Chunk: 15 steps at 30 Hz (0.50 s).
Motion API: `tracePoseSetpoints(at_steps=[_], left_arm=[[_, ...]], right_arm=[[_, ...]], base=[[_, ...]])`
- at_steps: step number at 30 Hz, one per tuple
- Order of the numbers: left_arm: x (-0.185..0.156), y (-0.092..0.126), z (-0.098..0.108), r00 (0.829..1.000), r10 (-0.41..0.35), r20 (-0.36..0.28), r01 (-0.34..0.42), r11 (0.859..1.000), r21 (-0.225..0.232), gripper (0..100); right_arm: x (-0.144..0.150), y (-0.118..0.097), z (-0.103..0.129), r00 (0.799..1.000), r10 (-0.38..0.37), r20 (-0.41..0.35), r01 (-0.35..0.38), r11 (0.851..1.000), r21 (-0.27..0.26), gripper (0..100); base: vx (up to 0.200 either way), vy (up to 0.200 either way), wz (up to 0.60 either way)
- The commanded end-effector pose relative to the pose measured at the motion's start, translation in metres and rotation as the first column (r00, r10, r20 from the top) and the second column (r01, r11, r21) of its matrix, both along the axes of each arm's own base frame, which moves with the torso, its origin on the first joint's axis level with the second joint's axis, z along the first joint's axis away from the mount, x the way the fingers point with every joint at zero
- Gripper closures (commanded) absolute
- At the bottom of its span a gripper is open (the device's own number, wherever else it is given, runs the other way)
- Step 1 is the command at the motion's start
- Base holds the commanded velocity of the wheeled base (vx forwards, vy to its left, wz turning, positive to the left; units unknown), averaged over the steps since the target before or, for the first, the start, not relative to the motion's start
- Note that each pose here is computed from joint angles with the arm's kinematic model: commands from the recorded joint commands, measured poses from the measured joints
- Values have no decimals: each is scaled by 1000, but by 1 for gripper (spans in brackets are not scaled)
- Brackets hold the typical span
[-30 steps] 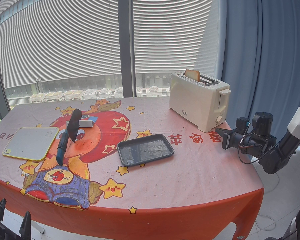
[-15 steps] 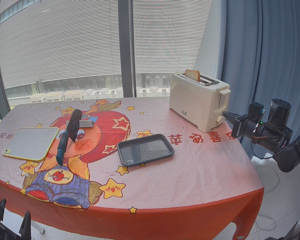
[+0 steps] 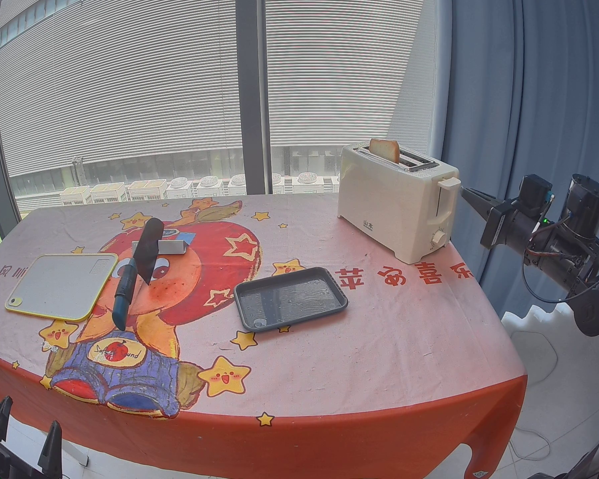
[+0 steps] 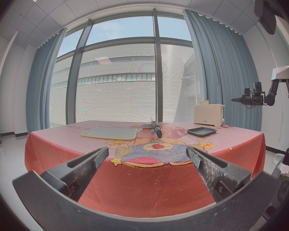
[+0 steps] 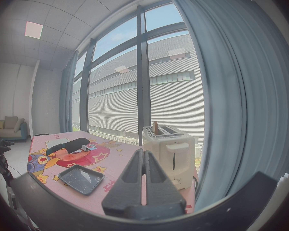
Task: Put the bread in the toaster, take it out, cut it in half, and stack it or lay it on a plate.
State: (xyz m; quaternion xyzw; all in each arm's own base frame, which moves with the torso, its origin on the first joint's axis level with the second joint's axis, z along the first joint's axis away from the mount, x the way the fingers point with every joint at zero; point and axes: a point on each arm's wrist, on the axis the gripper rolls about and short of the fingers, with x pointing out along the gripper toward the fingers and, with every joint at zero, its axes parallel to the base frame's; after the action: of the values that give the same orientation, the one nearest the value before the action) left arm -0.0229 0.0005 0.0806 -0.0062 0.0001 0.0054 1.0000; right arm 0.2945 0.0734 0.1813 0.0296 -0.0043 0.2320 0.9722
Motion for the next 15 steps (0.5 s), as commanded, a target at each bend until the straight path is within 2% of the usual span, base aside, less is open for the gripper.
tracePoseSetpoints(at_steps=[1,13,14,15], left_arm=[[0,0,-5,1000,0,-6,0,1000,0,0],[0,0,-5,1000,0,-6,0,1000,-1,0],[0,0,-5,1000,0,-6,0,1000,0,0],[0,0,-5,1000,0,-6,0,1000,0,0]], right_arm=[[-2,-1,10,999,-5,34,4,1000,10,100],[5,-12,21,996,-34,84,32,999,31,100],[12,-16,24,990,-52,129,47,998,41,100],[17,-17,22,989,-58,136,52,998,44,100]], base=[[0,0,0],[0,0,0],[0,0,0],[0,0,0]])
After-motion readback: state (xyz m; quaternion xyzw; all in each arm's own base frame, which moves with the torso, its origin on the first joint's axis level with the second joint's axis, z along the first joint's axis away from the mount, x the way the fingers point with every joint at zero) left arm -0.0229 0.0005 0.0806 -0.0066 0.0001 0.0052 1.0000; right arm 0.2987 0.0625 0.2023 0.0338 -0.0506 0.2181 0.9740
